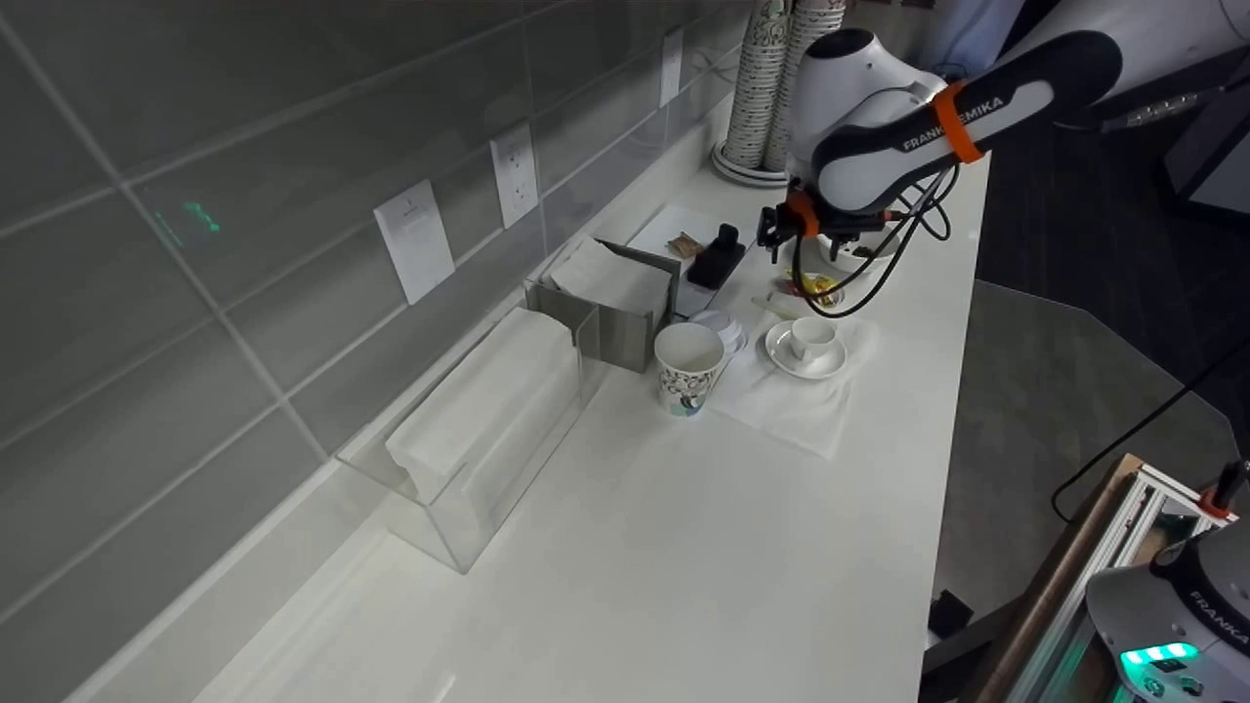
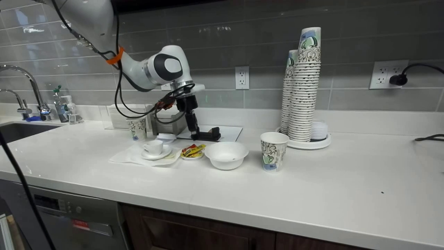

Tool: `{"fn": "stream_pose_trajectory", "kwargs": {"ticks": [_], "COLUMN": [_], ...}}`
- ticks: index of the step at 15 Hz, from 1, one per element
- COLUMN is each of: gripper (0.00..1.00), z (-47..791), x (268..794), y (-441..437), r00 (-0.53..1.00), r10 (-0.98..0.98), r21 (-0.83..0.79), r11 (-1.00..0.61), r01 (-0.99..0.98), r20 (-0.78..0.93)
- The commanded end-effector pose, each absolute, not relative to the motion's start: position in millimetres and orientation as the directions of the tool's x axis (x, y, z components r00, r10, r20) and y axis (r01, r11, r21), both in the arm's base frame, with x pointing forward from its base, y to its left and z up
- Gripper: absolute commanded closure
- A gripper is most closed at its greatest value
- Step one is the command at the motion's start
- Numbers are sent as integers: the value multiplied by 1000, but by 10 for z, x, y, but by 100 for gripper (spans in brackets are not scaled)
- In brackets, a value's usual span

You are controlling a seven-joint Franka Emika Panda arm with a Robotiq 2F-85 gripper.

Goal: Pick the brown condiment packet from the small white plate in the middle and put it on the white tray, pick the yellow condiment packet from the small white plate in the middle and put it on the white tray, pick the red condiment packet from the small white plate and put it on the white tray

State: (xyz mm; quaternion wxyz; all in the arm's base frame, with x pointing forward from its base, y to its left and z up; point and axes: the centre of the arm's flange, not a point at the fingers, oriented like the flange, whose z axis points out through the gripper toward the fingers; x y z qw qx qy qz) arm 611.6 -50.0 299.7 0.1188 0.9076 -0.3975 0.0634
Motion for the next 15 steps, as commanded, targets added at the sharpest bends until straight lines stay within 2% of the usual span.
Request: {"fn": "stream_pose_trajectory", "kwargs": {"ticks": [1,4,9,13,15], "gripper": [10,23,25,21,24], "z": [2865,2788,2715,2707,2679], "x": [6090,6090,6115,6162,6166], "y": [-563,-613,-650,-635,-631], "r00": [650,641,639,645,646], "r10": [-719,-729,-716,-693,-692], "r21": [181,197,152,94,85], "r11": [-625,-610,-624,-655,-659], "r01": [-760,-767,-766,-750,-748], "r20": [246,238,280,320,322]}}
